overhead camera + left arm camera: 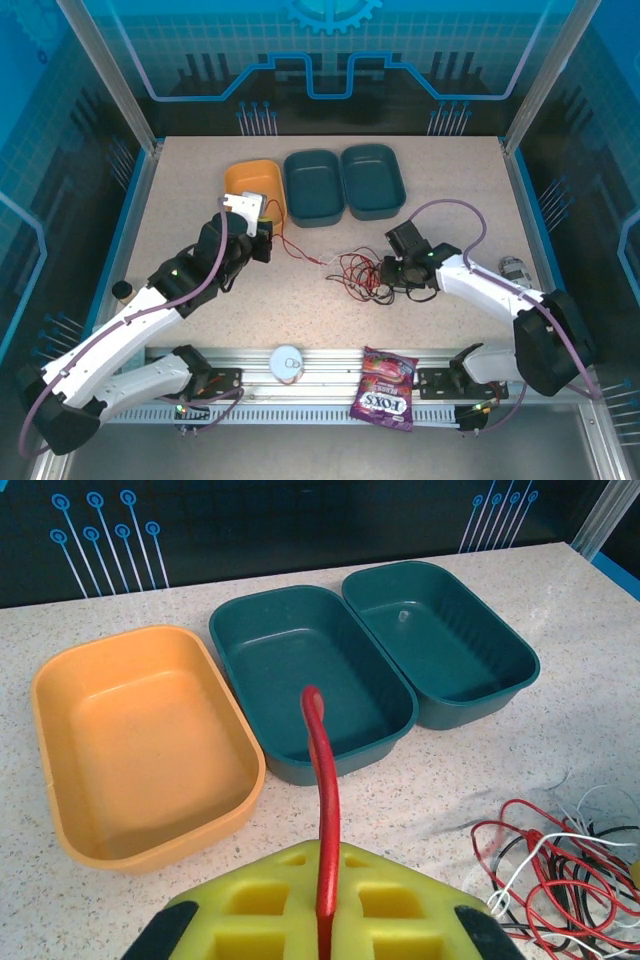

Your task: Untangle the cables

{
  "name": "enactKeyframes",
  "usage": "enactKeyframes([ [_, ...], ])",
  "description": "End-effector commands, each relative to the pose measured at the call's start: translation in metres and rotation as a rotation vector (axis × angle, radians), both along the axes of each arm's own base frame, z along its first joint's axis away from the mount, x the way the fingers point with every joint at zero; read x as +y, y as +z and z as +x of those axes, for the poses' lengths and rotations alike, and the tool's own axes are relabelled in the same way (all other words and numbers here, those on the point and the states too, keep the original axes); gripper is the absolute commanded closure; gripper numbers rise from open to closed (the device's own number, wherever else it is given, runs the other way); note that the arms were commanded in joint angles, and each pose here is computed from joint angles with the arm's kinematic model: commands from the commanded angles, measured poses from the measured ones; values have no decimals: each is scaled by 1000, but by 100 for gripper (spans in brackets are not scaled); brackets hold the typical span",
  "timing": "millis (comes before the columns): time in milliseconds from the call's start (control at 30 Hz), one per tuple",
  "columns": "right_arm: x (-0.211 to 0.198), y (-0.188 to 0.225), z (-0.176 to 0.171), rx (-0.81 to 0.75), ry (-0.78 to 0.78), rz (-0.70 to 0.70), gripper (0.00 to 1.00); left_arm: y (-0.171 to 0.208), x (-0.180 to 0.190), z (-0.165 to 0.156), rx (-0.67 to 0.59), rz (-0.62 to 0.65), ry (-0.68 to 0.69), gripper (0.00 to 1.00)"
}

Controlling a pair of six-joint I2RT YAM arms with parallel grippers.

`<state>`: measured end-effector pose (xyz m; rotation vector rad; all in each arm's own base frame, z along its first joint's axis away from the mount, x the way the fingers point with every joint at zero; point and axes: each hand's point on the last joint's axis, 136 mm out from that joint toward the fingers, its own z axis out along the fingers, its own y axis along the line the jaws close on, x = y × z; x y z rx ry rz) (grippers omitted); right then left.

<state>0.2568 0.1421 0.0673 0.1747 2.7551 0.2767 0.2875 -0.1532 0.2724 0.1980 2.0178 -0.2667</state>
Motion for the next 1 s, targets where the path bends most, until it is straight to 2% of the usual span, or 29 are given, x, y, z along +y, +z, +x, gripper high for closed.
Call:
enactKeyframes([
  [0, 0, 22, 5, -49, 11, -20, 61, 1, -9, 2, 0, -15, -44, 100],
  [133, 12, 45, 7, -114, 70, -48, 54, -9, -22, 5, 41, -36, -79, 100],
  [267, 37, 74, 12, -205, 156, -36, 50, -9, -28, 7, 52, -48, -95, 100],
  [433, 75, 89, 12, -273, 268, 12, 44, -7, -30, 8, 46, -54, -97, 100],
  [567, 97, 87, 18, -287, 322, 17, 40, -4, -30, 7, 45, -63, -104, 100],
  [767, 89, 69, 32, -242, 329, -139, 32, -1, -26, 4, 36, -57, -96, 100],
  [967, 89, 47, 32, -173, 375, -198, 27, 0, -23, 5, 30, -50, -85, 100],
])
